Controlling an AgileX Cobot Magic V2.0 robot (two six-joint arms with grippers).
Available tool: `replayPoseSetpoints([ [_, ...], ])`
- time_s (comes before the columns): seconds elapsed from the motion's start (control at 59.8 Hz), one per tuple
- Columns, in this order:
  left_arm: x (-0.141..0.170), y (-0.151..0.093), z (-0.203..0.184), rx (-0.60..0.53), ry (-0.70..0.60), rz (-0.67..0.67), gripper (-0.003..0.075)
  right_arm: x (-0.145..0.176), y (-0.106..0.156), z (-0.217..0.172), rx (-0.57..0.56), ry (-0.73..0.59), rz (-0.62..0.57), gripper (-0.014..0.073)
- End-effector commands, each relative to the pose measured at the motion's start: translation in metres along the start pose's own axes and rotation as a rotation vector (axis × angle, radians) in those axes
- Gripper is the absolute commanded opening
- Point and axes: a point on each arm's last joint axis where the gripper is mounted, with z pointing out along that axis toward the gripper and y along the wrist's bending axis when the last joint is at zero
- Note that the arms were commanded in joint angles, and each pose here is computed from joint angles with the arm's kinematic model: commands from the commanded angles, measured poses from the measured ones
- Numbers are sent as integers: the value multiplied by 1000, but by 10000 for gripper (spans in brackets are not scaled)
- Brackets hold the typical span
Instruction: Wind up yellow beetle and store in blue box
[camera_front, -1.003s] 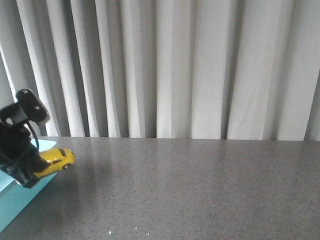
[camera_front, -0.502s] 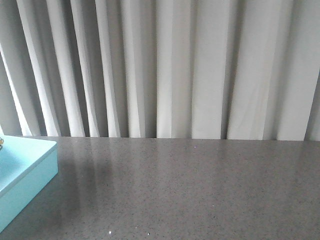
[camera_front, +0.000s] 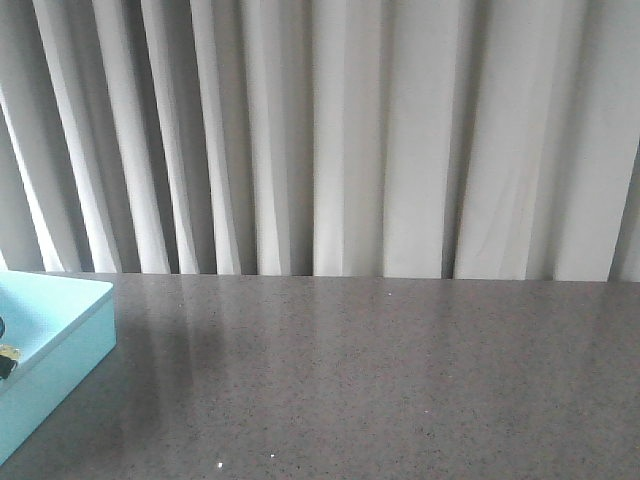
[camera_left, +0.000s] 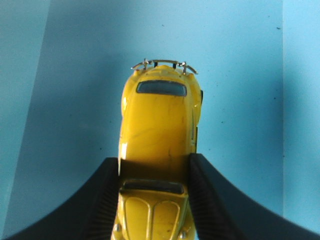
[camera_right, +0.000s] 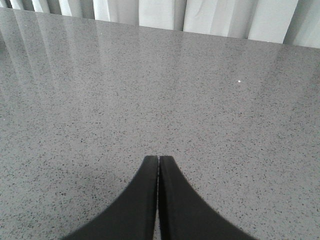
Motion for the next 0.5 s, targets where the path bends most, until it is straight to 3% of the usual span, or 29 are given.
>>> replayPoseSetpoints([
  [0.0, -17, 5, -30, -31, -116, -60, 99, -13, -2, -4, 22, -82, 5, -1],
  [0.318, -16, 5, -31, -18, -108, -175, 426, -13, -2, -4, 22, -82, 5, -1],
  [0.485, -19, 6, -42, -22, -141, -237, 479, -13, -2, -4, 22, -82, 5, -1],
])
